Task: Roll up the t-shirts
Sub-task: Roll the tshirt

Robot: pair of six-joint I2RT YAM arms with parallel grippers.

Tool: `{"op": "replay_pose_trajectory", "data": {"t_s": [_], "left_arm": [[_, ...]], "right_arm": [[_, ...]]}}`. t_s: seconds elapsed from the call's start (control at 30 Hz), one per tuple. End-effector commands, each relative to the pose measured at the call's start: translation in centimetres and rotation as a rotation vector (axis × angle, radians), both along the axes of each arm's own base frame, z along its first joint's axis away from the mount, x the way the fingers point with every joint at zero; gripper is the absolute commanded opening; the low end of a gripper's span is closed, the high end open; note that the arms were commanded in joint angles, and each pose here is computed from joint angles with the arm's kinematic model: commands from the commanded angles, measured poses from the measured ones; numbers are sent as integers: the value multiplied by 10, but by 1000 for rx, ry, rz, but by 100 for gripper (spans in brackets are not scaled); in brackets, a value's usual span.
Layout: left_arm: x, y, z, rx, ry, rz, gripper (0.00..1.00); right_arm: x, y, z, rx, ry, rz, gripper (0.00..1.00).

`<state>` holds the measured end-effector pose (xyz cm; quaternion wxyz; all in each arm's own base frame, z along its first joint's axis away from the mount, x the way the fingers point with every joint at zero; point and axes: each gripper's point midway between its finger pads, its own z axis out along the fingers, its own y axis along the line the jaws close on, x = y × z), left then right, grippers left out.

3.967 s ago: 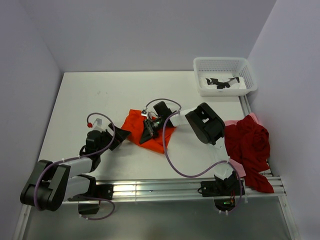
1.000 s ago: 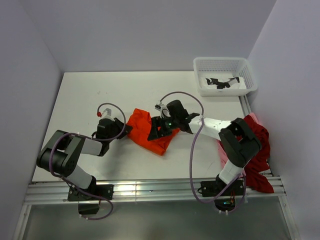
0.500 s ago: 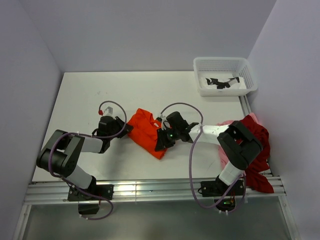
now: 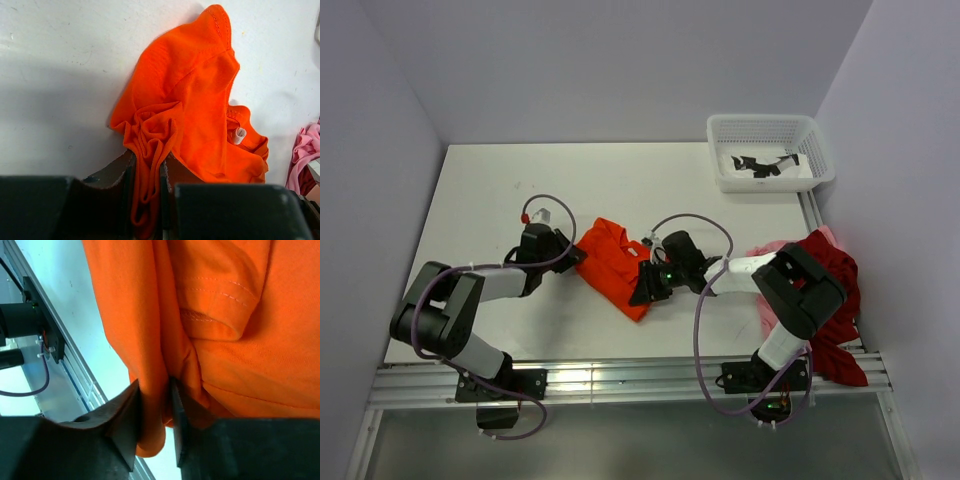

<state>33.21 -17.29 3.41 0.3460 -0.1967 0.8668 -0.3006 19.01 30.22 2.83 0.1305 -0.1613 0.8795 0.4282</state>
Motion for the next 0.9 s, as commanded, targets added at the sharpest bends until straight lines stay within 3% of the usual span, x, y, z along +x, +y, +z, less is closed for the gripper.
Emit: {"op": "replay_pose_trajectory", "data": {"t_s": [0.0, 0.07, 0.2, 0.3, 0.53, 0.7, 0.87], "left_arm": [[10, 8, 3, 61, -10, 16, 0], [11, 6, 1, 61, 0, 6, 0], [13, 1, 2, 50, -6, -20, 0], [11, -3, 4, 44, -13, -53, 0], [9, -6, 12, 34, -15, -70, 0], [8, -10, 15, 30, -2, -100, 0], [7, -11, 18, 24, 3, -107, 0]], "right_arm": [[-15, -12, -9, -31, 41, -3, 38], [-16, -14, -4, -29, 28, -7, 41], [-15, -27, 1, -63, -31, -52, 73], [-2, -34, 17, -103, -122, -101, 82], [28, -37, 72, -272, -413, -191, 83], [19, 0, 113, -336, -613, -112, 83], [19, 32, 110, -491, -733, -67, 84]]}}
